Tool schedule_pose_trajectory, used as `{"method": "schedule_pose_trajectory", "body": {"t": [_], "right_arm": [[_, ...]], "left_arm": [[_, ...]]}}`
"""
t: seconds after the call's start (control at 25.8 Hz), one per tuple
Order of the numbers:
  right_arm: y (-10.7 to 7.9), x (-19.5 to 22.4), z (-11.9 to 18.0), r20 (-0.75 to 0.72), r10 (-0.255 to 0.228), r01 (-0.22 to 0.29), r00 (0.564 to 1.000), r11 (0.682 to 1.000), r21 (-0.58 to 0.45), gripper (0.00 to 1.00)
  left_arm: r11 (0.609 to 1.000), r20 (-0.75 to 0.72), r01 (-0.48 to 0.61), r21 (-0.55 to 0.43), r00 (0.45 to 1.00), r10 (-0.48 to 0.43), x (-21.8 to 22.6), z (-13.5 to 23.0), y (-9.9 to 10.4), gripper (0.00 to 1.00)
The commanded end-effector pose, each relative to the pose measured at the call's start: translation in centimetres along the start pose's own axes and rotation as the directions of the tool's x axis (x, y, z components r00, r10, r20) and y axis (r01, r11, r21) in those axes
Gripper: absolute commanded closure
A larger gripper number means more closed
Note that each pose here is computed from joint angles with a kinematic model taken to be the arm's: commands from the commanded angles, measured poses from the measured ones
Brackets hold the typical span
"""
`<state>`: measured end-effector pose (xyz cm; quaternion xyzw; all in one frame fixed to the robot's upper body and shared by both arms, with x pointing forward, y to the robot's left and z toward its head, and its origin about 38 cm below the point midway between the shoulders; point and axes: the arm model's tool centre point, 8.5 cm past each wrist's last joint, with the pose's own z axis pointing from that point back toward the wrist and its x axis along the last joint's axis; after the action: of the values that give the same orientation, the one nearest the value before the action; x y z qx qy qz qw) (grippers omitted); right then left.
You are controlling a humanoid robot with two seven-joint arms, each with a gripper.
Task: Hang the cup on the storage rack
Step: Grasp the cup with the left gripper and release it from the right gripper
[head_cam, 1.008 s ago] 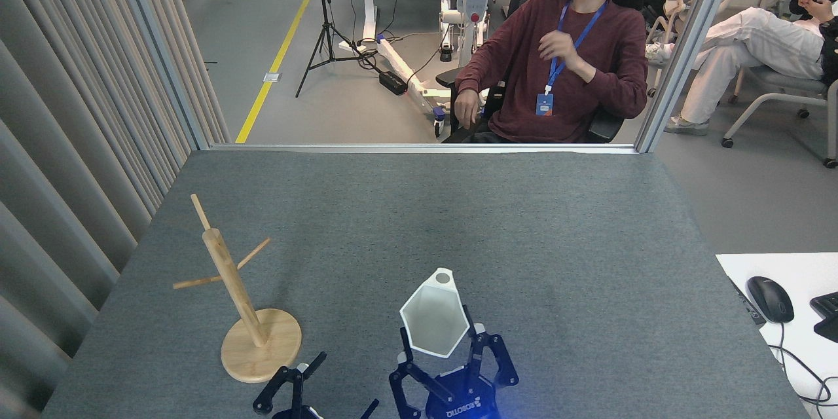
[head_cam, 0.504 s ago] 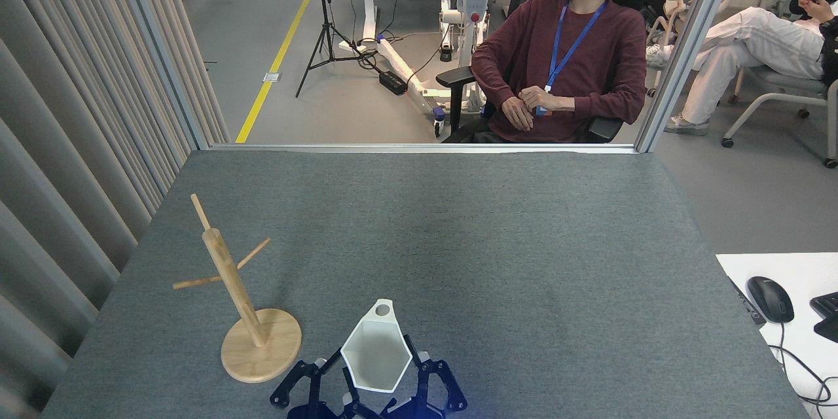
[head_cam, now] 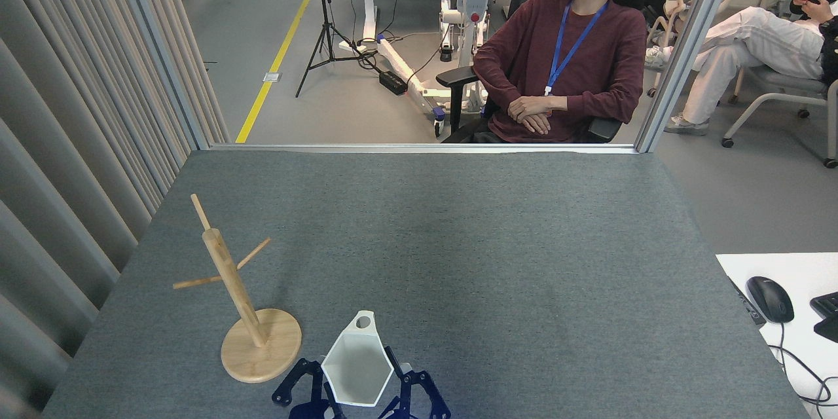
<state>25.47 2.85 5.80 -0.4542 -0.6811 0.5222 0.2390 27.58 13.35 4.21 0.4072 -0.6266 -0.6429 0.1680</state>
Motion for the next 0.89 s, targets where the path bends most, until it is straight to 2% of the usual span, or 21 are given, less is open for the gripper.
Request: {"method": "schedule_pose_trajectory", "body": {"t": [0.0,0.04,0.08,0.19,0.31,0.39,0.43,0.47,0.62,0.85], "right_arm": [[0.0,0.4,0.0,0.019,-0.008,0.008,1.0,1.0,-0.004,0.35],[0.0,0.4,0.0,0.02,-0.009,0.009,1.0,1.0,-0.004,0.35],[0.0,0.4,0.0,0.019,-0.008,0.008,1.0,1.0,-0.004,0.35],[-0.1,0.4,0.0,0.019,-0.008,0.008,1.0,1.0,-0.007,0.35],[-0.1,0.4,0.0,0.02,-0.008,0.009,1.0,1.0,-0.01,0.35],[-0.1,0.4,0.0,0.019,-0.011,0.011,1.0,1.0,-0.011,0.3],[-0.1,0.4,0.0,0.018,-0.012,0.013,1.0,1.0,-0.011,0.2],[-0.2,0.4,0.0,0.016,-0.015,0.015,1.0,1.0,-0.014,0.04],[-1.1,0.4,-0.3,0.017,-0.018,0.019,1.0,0.998,-0.055,0.02],[-4.6,1.2,-1.4,0.037,-0.037,0.043,0.999,0.986,-0.163,0.02]], "left_arm": [[1.0,0.016,-0.002,0.014,1.0,0.001,0.2,-0.1,0.4,0.04],[1.0,0.016,0.0,0.015,1.0,-0.001,0.1,0.0,0.4,0.11],[1.0,0.016,0.001,0.016,1.0,-0.001,0.1,0.0,0.5,0.12],[1.0,0.017,0.009,0.021,1.0,-0.009,0.0,0.0,0.7,0.26],[1.0,0.019,0.014,0.024,1.0,-0.015,-0.1,0.0,0.8,0.33],[1.0,0.019,0.015,0.023,1.0,-0.016,-0.1,0.0,0.8,0.33],[1.0,0.019,0.017,0.024,1.0,-0.018,-0.2,-0.1,0.8,0.33],[1.0,0.019,0.017,0.024,1.0,-0.018,-0.2,-0.1,0.8,0.33],[1.0,0.019,0.017,0.022,1.0,-0.018,-0.2,-0.1,0.7,0.33],[1.0,0.02,0.016,0.018,1.0,-0.016,-0.1,-0.1,0.6,0.33]]}}
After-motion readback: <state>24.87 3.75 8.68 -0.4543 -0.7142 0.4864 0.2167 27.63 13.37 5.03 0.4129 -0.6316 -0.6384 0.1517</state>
